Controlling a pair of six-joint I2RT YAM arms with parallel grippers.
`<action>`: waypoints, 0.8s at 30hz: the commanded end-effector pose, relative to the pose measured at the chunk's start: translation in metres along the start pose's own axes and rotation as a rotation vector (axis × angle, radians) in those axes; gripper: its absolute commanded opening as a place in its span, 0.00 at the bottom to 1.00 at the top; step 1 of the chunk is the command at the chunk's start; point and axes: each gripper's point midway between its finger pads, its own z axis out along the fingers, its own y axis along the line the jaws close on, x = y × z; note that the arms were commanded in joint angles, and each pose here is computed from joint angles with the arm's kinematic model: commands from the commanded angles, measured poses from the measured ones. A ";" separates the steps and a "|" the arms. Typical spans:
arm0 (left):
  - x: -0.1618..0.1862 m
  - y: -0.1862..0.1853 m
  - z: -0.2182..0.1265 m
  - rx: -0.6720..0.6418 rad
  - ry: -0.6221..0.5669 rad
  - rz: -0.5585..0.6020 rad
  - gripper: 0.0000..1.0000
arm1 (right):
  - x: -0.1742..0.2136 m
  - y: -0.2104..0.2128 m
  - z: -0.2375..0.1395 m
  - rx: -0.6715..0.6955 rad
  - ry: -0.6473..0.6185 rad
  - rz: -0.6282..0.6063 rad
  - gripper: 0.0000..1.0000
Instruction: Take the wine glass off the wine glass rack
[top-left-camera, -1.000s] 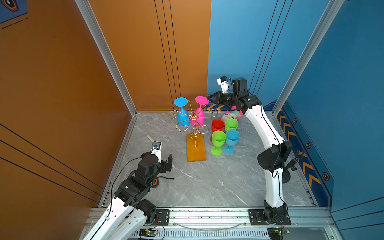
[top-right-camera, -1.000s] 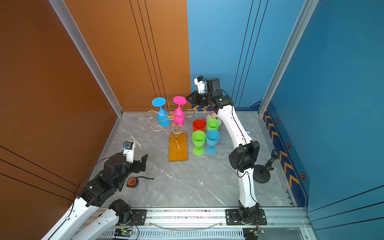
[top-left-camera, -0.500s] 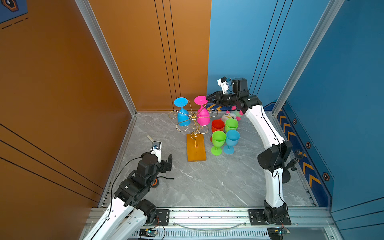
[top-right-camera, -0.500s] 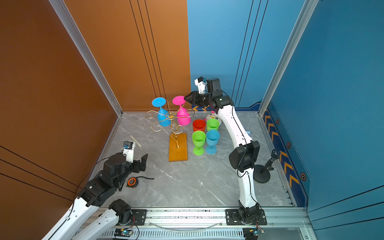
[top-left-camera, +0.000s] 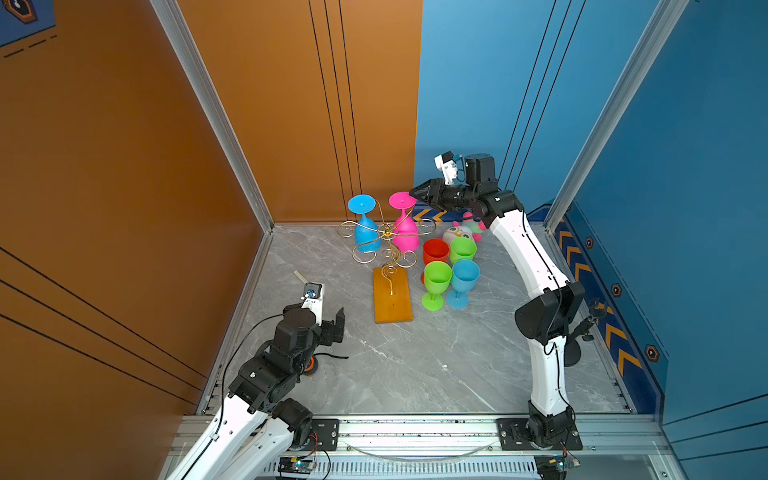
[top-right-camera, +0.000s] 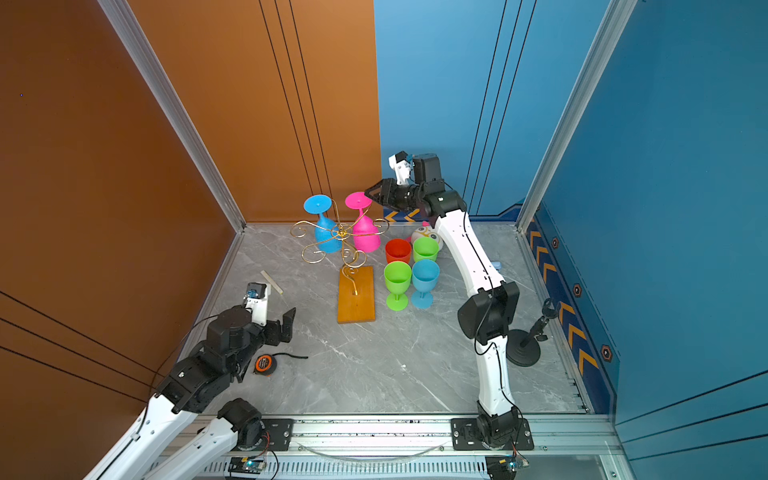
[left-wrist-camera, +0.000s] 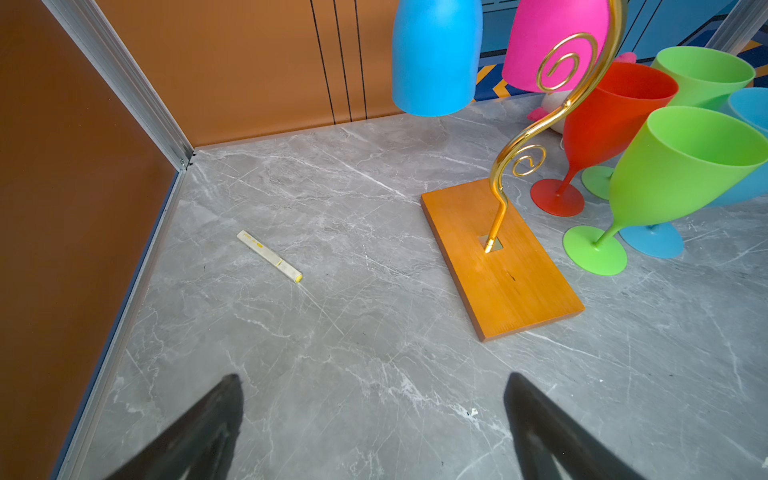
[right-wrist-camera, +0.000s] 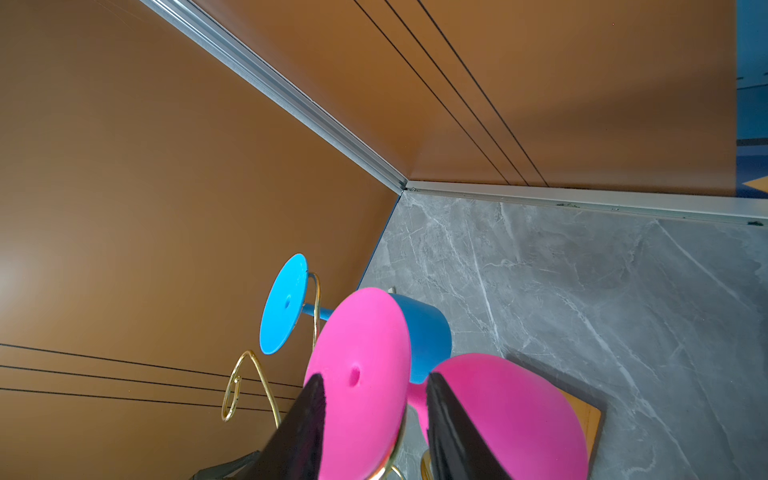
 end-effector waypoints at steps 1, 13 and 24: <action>-0.002 0.000 0.000 0.006 -0.018 -0.017 0.98 | -0.003 0.012 0.003 -0.041 -0.004 -0.008 0.39; -0.002 0.000 0.000 0.006 -0.017 -0.014 0.98 | 0.001 0.002 0.010 -0.030 0.008 0.009 0.37; -0.002 -0.001 0.000 0.011 -0.018 -0.012 0.98 | 0.005 0.003 0.013 -0.044 0.026 0.017 0.41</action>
